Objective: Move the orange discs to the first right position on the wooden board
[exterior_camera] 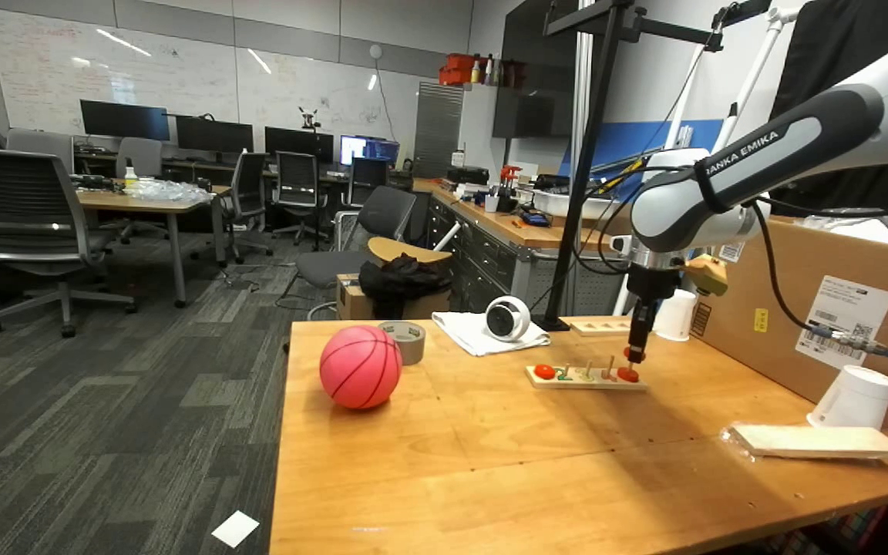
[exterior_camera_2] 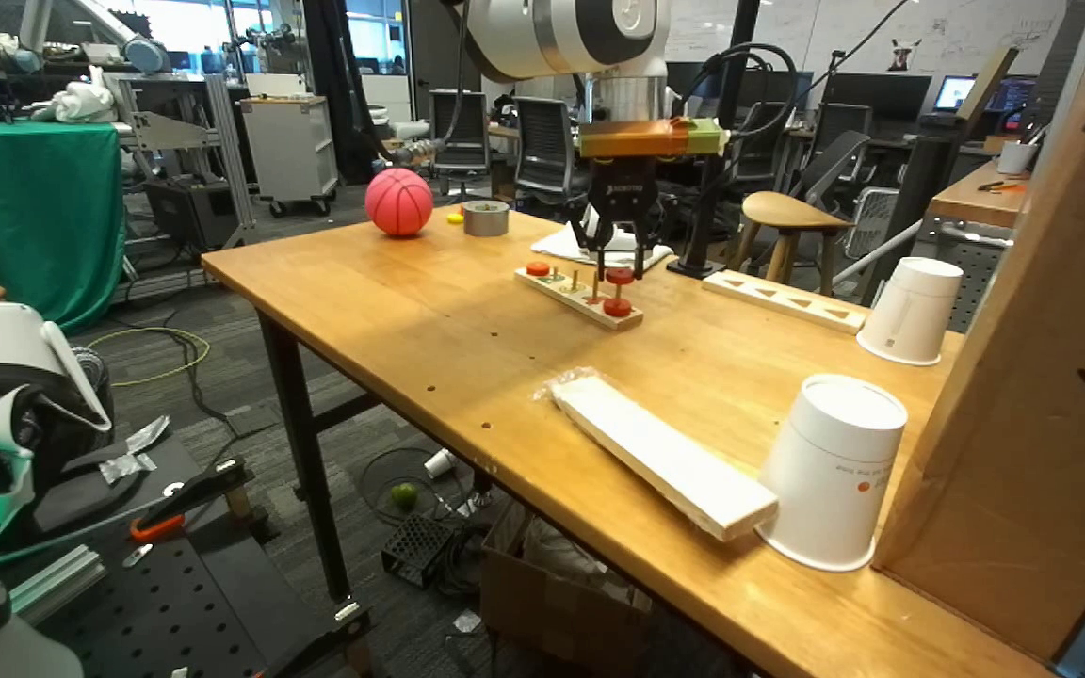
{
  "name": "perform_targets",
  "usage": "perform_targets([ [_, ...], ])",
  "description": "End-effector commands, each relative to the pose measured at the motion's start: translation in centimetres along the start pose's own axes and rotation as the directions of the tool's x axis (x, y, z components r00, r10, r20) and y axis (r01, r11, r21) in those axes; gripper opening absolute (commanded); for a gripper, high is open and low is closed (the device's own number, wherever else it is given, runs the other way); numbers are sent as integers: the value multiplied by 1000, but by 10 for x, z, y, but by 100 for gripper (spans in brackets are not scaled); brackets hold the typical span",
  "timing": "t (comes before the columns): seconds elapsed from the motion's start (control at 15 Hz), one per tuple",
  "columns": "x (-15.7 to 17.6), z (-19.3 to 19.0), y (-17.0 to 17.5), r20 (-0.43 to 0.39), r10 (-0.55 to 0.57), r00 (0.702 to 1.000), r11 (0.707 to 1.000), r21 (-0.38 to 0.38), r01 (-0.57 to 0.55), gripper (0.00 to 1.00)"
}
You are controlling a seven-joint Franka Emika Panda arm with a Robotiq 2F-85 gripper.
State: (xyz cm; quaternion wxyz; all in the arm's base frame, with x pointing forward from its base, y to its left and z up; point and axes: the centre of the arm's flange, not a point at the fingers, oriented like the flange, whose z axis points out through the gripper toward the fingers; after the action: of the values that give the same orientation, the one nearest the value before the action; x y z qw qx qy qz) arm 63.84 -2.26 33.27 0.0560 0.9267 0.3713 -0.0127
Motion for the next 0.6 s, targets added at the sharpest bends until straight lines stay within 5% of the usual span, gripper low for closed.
perform_targets([
  [0.0,-4,1,-2,-76,62,995,997,51,-59,81],
  [0.2,2,-14,-6,-139,80,987,996,42,-75,100],
  [0.53,35,-30,-33,-197,-12,980,1000,-1,12,100],
])
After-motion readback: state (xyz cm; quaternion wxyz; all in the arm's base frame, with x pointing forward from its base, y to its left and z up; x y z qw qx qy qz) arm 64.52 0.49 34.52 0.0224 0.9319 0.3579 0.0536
